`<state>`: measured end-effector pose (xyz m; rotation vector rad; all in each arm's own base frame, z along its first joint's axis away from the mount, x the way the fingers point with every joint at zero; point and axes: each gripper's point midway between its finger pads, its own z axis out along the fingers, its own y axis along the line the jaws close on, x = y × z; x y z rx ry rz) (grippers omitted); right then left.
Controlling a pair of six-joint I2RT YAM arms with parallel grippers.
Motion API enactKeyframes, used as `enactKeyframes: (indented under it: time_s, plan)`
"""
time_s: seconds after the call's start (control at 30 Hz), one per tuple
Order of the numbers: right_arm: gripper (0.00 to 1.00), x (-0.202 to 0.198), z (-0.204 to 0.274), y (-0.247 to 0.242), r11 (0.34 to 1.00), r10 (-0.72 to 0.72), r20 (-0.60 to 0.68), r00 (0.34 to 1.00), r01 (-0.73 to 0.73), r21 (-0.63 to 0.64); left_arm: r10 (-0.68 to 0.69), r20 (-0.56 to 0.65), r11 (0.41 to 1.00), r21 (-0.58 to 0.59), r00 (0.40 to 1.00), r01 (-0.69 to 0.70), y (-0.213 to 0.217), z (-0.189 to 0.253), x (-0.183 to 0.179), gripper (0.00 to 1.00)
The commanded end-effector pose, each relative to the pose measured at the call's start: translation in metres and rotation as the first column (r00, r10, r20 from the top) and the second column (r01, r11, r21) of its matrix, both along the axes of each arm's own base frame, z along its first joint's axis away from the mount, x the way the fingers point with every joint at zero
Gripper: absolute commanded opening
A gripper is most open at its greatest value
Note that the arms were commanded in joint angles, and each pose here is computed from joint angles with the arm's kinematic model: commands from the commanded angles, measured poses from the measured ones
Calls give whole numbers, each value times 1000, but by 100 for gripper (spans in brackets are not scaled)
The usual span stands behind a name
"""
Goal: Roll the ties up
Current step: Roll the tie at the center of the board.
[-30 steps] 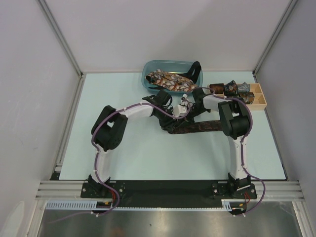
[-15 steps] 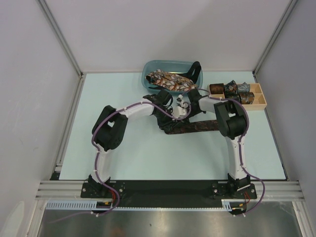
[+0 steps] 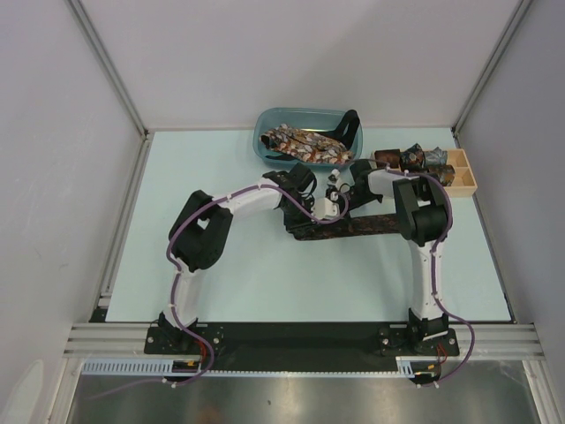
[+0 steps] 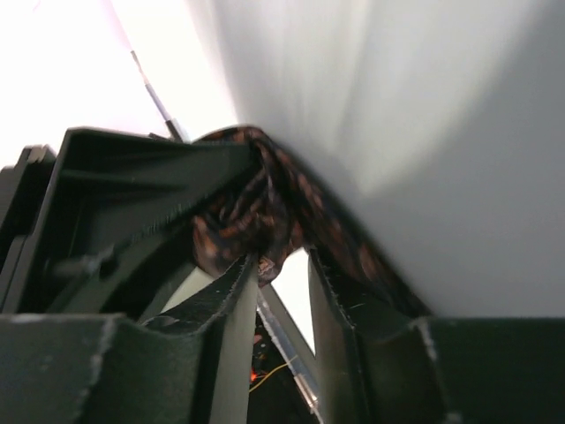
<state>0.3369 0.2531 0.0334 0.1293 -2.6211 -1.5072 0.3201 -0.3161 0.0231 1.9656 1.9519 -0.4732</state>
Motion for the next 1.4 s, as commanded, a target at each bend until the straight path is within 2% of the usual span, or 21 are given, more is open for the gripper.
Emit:
enactKeyframes:
  time_s: [0.0,0.27,0.57,0.67,0.7,0.77,0.8,0.83,0.87,0.9,0.97,1.0,1.1,1.37]
  plan:
    - [37,-2,46,-3,997,27,59,998,-32,77,-11,-110,991,131,994,25,27,-32,-26,25]
    - [48,-7,62,4,992,27,66,997,-35,120,0,-112,994,108,994,12,23,-29,-20,26]
    - [45,-3,25,20,998,37,51,998,-40,57,13,-133,999,45,991,-7,17,-18,-17,27]
    - [38,-2,18,22,998,40,67,997,-43,38,16,-137,1000,20,990,-13,16,-13,-16,28]
    - [26,-2,15,22,999,44,68,997,-46,29,20,-135,1000,14,991,-18,16,-12,-15,29]
    - [15,-4,7,18,999,46,66,997,-45,-8,21,-137,1000,6,990,-20,17,-11,-15,31]
    - [4,-5,4,16,999,50,66,997,-48,-22,27,-134,1000,1,991,-27,17,-10,-13,35]
    - [0,-6,0,13,998,50,61,997,-48,-34,28,-140,999,-14,990,-31,16,-6,-14,37]
    - [0,-7,-3,9,997,51,58,997,-48,-58,36,-140,999,-25,990,-40,17,-4,-12,41]
    - [0,-6,-7,5,996,51,61,997,-46,-71,48,-136,998,-39,990,-53,17,-1,-8,51]
    - [0,-6,-13,-3,994,46,57,997,-40,-103,62,-144,993,-95,988,-76,16,13,-3,60]
    - [0,-5,-17,-7,993,41,60,997,-34,-114,76,-141,987,-129,987,-95,13,21,1,68]
    - [0,-4,-24,-17,987,36,60,998,-26,-157,101,-120,965,-229,988,-126,11,46,11,79]
    - [0,1,-39,-33,968,17,62,998,-1,-250,115,-43,927,-354,992,-123,-5,76,15,89]
